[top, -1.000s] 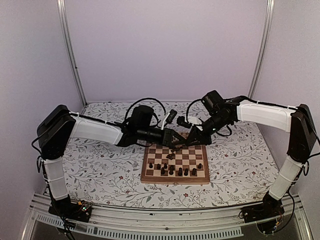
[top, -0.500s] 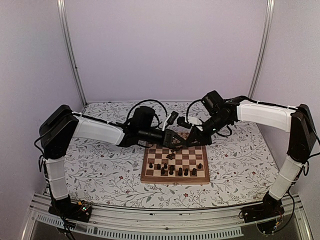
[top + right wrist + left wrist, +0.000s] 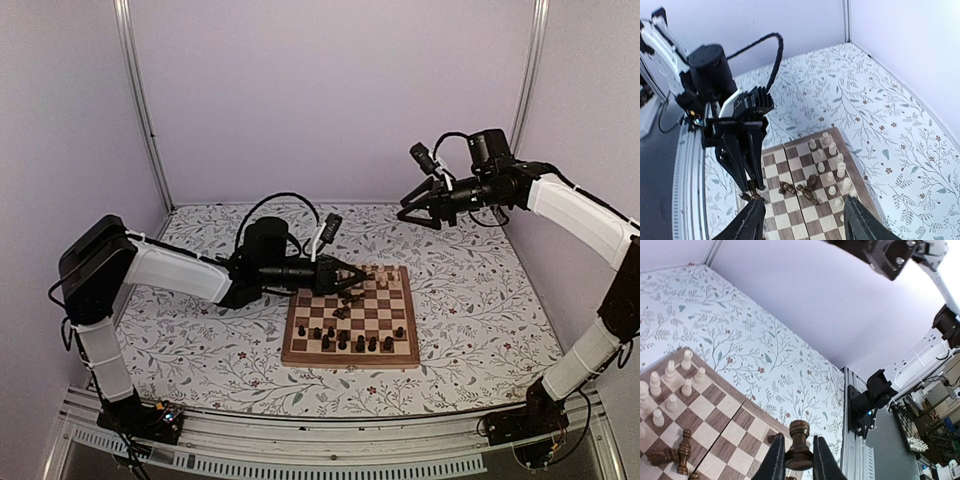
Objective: Set up the chess pieces on the board
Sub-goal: Place the chess piece on the chessboard.
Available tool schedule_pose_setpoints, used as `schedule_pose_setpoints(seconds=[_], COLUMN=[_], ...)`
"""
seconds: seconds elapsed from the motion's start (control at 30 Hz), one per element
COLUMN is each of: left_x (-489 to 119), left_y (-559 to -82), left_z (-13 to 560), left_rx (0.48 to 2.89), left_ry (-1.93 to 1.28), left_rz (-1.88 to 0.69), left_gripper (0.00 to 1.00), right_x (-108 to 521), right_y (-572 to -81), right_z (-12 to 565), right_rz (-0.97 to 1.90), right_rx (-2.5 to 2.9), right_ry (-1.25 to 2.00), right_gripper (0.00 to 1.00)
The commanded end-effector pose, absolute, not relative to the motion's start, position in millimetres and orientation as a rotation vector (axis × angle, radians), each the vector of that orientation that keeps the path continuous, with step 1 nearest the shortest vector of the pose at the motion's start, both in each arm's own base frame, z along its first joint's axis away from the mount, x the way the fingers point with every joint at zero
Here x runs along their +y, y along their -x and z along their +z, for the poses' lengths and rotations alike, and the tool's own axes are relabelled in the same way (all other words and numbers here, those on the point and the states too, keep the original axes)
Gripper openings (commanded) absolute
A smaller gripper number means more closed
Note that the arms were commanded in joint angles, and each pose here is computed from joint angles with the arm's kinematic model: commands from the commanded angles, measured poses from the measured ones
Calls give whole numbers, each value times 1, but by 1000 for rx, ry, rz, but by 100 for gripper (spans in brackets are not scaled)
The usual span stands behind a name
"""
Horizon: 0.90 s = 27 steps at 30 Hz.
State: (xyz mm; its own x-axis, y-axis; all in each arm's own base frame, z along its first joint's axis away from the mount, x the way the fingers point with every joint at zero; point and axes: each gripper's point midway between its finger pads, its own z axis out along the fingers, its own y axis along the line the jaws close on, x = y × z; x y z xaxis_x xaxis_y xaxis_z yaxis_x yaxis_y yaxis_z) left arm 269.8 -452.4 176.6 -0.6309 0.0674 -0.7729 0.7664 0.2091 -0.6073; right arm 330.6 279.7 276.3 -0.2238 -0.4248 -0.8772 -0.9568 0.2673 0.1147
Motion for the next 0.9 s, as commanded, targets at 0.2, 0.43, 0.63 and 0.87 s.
schedule_pose_setpoints(seconds=[0.2, 0.43, 0.63, 0.87], left_x=[-457, -471, -482, -484], left_y=[-275, -280, -282, -279], left_z=[256, 262, 260, 258], left_rx=[1519, 1503, 1509, 1518], left_ry=[-724, -741, -760, -768], left_rz=[-1359, -1373, -1383, -1390], left_gripper=[10, 10, 10, 10], right_x=[298, 309, 312, 312], right_y=[-294, -275, -268, -267], right_z=[257, 252, 255, 263], right_rz=[1629, 1877, 1876, 1879], right_rx=[1874, 1867, 1848, 1817], right_ry=[1058, 1058, 1087, 1104], right_gripper=[57, 57, 52, 39])
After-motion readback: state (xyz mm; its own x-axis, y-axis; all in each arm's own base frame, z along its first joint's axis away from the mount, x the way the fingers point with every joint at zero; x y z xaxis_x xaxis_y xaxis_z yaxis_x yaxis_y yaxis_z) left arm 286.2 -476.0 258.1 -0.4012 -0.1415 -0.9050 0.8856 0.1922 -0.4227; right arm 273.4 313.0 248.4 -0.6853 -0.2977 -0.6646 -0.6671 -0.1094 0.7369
